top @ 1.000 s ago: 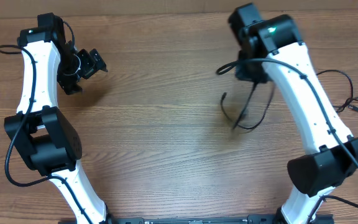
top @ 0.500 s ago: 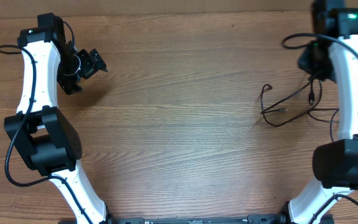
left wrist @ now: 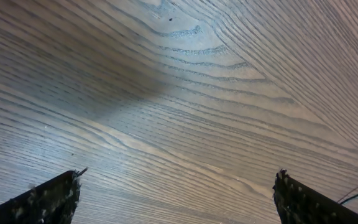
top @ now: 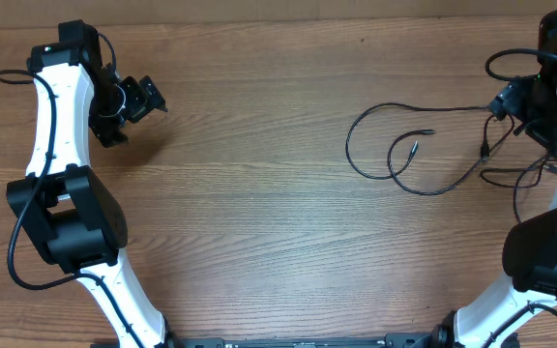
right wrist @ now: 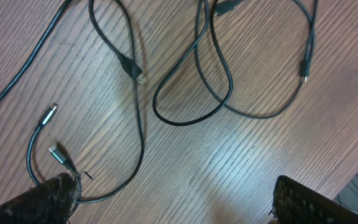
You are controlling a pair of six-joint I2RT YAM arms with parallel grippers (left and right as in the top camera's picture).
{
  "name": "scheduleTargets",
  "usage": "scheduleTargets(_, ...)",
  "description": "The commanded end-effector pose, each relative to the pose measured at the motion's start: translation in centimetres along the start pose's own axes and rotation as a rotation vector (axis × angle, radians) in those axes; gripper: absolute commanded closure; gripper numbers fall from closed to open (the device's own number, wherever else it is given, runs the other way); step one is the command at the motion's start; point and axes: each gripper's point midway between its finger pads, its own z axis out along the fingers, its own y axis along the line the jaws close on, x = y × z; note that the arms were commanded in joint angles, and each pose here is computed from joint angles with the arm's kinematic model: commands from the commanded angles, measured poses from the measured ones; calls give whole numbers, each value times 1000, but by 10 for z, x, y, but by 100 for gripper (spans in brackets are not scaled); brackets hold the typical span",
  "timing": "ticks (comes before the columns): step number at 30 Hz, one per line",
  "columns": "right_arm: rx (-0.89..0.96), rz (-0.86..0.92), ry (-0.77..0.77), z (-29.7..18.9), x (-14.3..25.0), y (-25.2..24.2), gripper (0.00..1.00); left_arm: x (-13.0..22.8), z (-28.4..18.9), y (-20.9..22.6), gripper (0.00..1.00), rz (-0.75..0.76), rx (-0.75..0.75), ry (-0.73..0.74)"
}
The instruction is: Untangle cables
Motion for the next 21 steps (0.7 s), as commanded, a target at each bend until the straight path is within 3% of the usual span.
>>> scheduleTargets(1, -41, 13, -16, -10, 1, 1, 0, 3, -2, -5, 0, 7, 10, 0)
scheduleTargets(21, -118, 16, 11, -12, 4, 15, 0, 3, -2, -5, 1, 7, 10, 0)
